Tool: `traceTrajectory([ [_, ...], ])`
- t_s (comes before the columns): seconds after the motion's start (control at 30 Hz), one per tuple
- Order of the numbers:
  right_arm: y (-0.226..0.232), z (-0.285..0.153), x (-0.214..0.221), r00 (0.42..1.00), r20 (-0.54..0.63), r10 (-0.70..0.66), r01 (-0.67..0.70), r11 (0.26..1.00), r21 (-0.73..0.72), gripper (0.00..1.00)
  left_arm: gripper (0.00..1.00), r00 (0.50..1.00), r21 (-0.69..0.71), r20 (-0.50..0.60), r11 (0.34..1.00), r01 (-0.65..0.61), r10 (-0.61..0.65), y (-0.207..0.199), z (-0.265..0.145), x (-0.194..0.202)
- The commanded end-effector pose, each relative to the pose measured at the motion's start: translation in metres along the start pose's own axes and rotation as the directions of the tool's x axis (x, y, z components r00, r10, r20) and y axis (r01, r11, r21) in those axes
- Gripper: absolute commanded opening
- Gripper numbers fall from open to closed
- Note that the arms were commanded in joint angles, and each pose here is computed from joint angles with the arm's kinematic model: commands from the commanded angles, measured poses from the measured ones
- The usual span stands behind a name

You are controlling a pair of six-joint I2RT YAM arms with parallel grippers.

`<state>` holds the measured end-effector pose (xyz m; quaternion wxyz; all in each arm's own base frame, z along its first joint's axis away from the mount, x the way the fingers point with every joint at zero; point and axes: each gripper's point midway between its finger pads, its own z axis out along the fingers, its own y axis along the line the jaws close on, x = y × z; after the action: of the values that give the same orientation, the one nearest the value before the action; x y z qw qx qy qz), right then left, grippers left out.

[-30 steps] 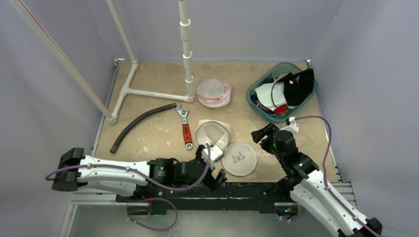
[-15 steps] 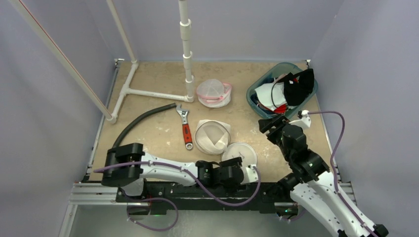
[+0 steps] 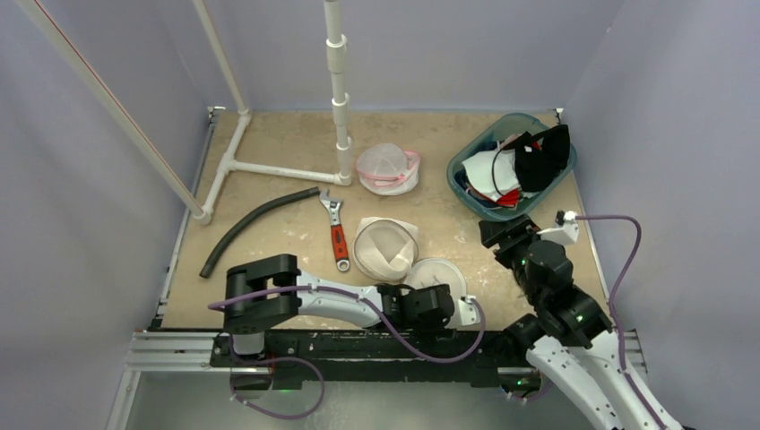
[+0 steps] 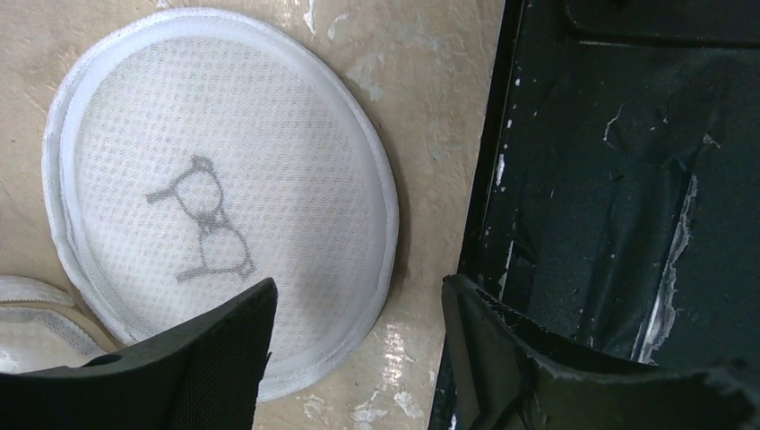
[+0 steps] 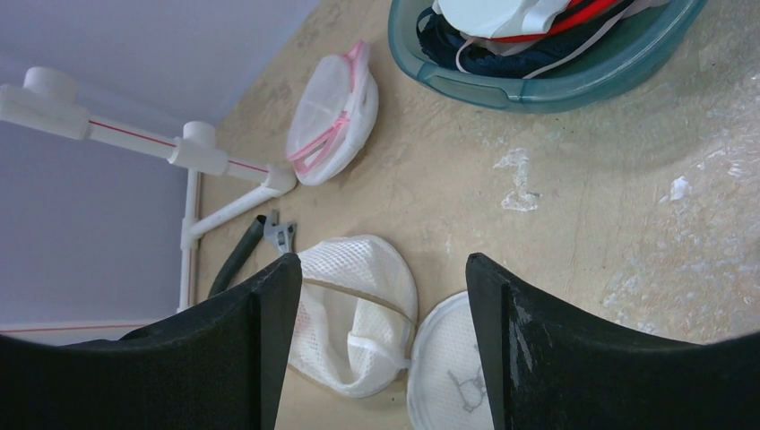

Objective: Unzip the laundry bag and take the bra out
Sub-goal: Close the laundry bag at the center of the board.

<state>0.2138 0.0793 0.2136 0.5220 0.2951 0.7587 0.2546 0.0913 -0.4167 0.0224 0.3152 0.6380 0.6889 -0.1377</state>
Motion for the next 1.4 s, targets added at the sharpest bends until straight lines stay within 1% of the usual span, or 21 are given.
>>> traceTrajectory([
  [0.0, 0.001, -0.007, -0.012, 0.999, 0.040, 0.017, -0.017, 1.000, -0.002, 0.71, 0.64, 0.999, 0.013, 0.048, 1.000, -0.013, 0.012, 0.000, 0.007, -0.020],
  [0.07, 0.002, -0.008, -0.012, 0.999, 0.038, 0.019, -0.019, 1.000, -0.007, 0.71, 0.60, 0.999, 0.007, 0.029, 1.000, -0.018, 0.018, 0.001, 0.011, -0.016],
  [0.17, 0.002, -0.009, -0.012, 0.999, 0.038, 0.020, -0.020, 1.000, -0.011, 0.71, 0.51, 1.000, -0.010, 0.013, 1.000, -0.016, 0.016, 0.003, 0.016, -0.013],
  [0.27, 0.003, -0.010, -0.012, 0.999, 0.038, 0.023, -0.022, 1.000, -0.019, 0.70, 0.40, 1.000, -0.048, 0.018, 0.999, 0.003, -0.002, 0.008, 0.018, -0.012],
  [0.37, 0.003, -0.011, -0.013, 0.999, 0.041, 0.022, -0.021, 1.000, -0.023, 0.70, 0.22, 0.999, -0.089, 0.036, 0.996, 0.023, -0.020, 0.016, 0.015, -0.015],
  [0.4, 0.003, -0.011, -0.013, 0.999, 0.041, 0.022, -0.020, 0.999, -0.025, 0.70, 0.14, 0.999, -0.102, 0.042, 0.994, 0.029, -0.025, 0.018, 0.014, -0.016],
  [0.43, 0.003, -0.011, -0.013, 0.999, 0.042, 0.020, -0.018, 0.999, -0.027, 0.70, 0.04, 0.998, -0.119, 0.050, 0.992, 0.036, -0.030, 0.021, 0.011, -0.018],
  [0.47, 0.003, -0.010, -0.013, 0.999, 0.042, 0.018, -0.017, 0.999, -0.028, 0.70, 0.00, 0.997, -0.133, 0.063, 0.990, 0.042, -0.034, 0.024, 0.008, -0.020],
  [0.5, 0.004, -0.010, -0.013, 0.999, 0.042, 0.016, -0.015, 0.999, -0.030, 0.70, 0.00, 0.996, -0.141, 0.077, 0.989, 0.049, -0.038, 0.026, 0.004, -0.022],
  [0.6, 0.004, -0.010, -0.012, 0.999, 0.041, 0.010, -0.009, 1.000, -0.029, 0.70, 0.00, 0.983, -0.148, 0.171, 0.985, 0.091, -0.065, 0.032, -0.014, -0.042],
  [0.7, 0.006, -0.008, -0.013, 0.999, 0.041, 0.003, -0.002, 0.999, -0.032, 0.71, 0.00, 0.971, -0.145, 0.221, 0.982, 0.124, -0.091, 0.036, -0.031, -0.055],
  [0.8, 0.008, -0.007, -0.010, 0.999, 0.028, -0.014, 0.015, 0.999, -0.040, 0.71, 0.00, 0.957, -0.124, 0.266, 0.981, 0.152, -0.115, 0.037, -0.044, -0.066],
  [0.93, 0.011, -0.005, -0.008, 1.000, 0.023, -0.019, 0.020, 0.999, -0.051, 0.72, 0.00, 0.926, -0.072, 0.328, 0.973, 0.220, -0.185, 0.034, -0.059, -0.078],
  [1.1, 0.011, -0.005, -0.009, 0.999, 0.026, -0.025, 0.026, 0.998, -0.055, 0.72, 0.00, 0.884, -0.027, 0.395, 0.958, 0.285, -0.252, 0.041, -0.079, -0.088],
  [1.17, 0.010, -0.004, -0.008, 0.999, 0.025, -0.034, 0.036, 0.998, -0.049, 0.72, 0.00, 0.886, -0.018, 0.396, 0.962, 0.271, -0.242, 0.040, -0.082, -0.085],
  [1.2, 0.009, -0.004, -0.008, 0.999, 0.023, -0.036, 0.037, 0.998, -0.047, 0.72, 0.00, 0.898, -0.021, 0.374, 0.966, 0.257, -0.230, 0.038, -0.078, -0.080],
  [1.23, 0.009, -0.004, -0.007, 0.999, 0.022, -0.036, 0.037, 0.998, -0.048, 0.72, 0.07, 0.916, -0.033, 0.337, 0.970, 0.241, -0.216, 0.037, -0.072, -0.073],
  [1.3, 0.010, -0.005, -0.007, 0.999, 0.019, -0.034, 0.035, 0.998, -0.056, 0.72, 0.33, 0.953, -0.052, 0.237, 0.977, 0.208, -0.190, 0.034, -0.056, -0.055],
  [1.33, 0.010, -0.004, -0.006, 0.999, 0.017, -0.034, 0.035, 0.998, -0.057, 0.72, 0.43, 0.965, -0.052, 0.193, 0.980, 0.190, -0.176, 0.032, -0.050, -0.049],
  [1.37, 0.010, -0.005, -0.006, 0.999, 0.018, -0.031, 0.032, 0.998, -0.060, 0.72, 0.49, 0.972, -0.048, 0.164, 0.983, 0.178, -0.168, 0.029, -0.044, -0.046],
])
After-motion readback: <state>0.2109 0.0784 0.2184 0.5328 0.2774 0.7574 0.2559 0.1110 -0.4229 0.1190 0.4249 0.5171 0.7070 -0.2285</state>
